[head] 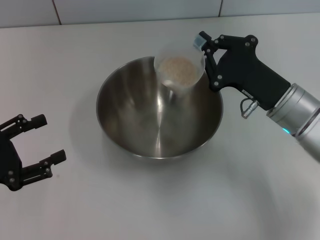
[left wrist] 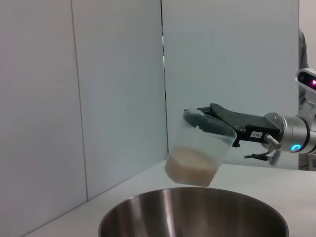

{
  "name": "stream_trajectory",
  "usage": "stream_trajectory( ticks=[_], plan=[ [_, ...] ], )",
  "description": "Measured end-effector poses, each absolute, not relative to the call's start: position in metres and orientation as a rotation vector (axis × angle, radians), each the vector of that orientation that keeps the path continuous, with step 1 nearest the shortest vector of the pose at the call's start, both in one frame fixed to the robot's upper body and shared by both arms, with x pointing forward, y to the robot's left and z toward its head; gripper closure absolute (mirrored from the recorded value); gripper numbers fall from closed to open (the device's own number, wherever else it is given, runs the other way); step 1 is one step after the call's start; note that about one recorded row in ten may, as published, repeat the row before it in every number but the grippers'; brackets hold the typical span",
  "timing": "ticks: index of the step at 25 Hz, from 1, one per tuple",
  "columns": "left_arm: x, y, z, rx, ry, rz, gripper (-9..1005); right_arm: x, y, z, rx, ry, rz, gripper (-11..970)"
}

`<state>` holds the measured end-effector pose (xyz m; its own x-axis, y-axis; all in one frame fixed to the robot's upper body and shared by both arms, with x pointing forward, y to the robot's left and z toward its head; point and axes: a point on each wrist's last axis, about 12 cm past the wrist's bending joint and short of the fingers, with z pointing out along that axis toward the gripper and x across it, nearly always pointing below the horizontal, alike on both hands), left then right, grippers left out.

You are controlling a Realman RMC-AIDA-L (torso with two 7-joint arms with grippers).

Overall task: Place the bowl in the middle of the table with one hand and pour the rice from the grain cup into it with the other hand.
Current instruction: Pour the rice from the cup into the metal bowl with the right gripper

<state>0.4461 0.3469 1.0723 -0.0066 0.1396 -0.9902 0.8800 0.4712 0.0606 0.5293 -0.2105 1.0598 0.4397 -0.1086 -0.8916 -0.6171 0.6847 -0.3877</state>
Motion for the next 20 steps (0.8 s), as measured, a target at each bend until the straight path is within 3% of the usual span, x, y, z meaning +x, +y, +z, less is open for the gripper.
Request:
stream_trajectory(
  ticks=[20],
  plan=[
    [0.448, 0.349, 1.073, 0.911, 1.480, -0.721, 178, 0.518, -0.179, 1.057, -1.134, 0.643, -0.456, 949]
  ],
)
